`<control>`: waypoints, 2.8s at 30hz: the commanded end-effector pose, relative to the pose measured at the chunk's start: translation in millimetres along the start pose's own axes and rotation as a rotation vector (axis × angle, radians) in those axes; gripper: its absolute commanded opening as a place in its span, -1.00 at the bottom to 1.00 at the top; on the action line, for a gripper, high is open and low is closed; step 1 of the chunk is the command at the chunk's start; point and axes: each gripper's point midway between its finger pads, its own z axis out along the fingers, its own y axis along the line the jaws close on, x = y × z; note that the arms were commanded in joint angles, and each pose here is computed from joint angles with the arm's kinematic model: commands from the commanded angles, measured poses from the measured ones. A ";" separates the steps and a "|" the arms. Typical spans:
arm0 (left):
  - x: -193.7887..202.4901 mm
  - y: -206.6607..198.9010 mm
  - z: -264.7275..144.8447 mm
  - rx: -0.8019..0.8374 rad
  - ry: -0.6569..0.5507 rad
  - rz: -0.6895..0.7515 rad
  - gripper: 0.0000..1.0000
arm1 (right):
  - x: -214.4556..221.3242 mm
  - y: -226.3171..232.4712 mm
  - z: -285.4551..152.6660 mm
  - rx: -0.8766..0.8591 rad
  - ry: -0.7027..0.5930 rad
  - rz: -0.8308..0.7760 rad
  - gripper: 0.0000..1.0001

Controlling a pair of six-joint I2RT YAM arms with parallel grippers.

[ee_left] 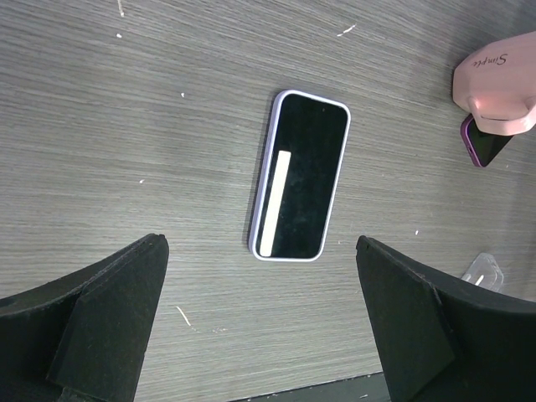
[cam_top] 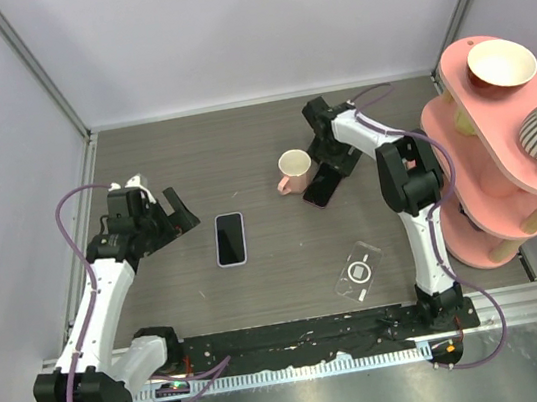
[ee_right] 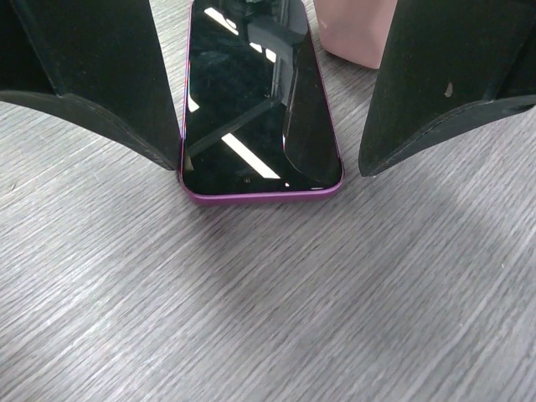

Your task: Put the phone into the phone case

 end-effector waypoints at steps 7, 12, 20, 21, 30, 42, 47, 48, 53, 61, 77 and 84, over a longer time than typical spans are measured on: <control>-8.9 -7.3 -5.4 0.037 -0.044 0.009 0.97 | 19.9 0.8 -0.6 -0.015 0.035 0.044 0.81; -6.1 -12.4 -10.6 0.069 -0.050 0.050 0.86 | 25.5 -13.8 3.3 0.000 0.040 0.029 0.62; 57.2 -72.1 -22.7 0.226 0.055 0.067 0.57 | 8.7 -62.4 4.4 0.028 0.016 -0.113 0.45; 61.3 -84.9 -23.0 0.257 0.051 -0.001 0.52 | 7.5 -70.8 6.0 0.039 0.011 -0.146 0.45; 132.1 -138.5 -11.7 0.234 -0.002 -0.227 0.43 | 8.6 -115.5 9.2 0.078 -0.018 -0.241 0.39; 225.4 -232.9 38.4 0.202 0.078 0.097 0.27 | 11.5 -119.0 10.6 -0.006 0.018 -0.207 0.36; 259.9 -267.2 40.9 0.318 0.170 0.168 0.17 | 9.1 -120.6 11.3 -0.032 0.036 -0.179 0.35; 269.2 -268.1 39.2 0.332 0.216 0.186 0.17 | 8.7 -120.3 10.4 -0.037 0.037 -0.180 0.35; 299.0 -258.3 38.0 0.318 0.360 0.233 0.03 | 6.8 -118.4 8.9 -0.053 0.039 -0.176 0.34; 313.1 -234.7 48.5 0.155 0.435 0.393 -0.03 | 4.0 -113.5 5.3 -0.077 0.033 -0.176 0.33; 261.6 -184.6 76.1 -0.074 0.311 0.627 -0.25 | 0.3 -113.1 -2.0 -0.101 0.016 -0.171 0.32; 177.6 -202.7 95.3 0.015 0.167 0.434 -0.23 | 1.0 -113.8 -2.3 -0.107 0.012 -0.171 0.30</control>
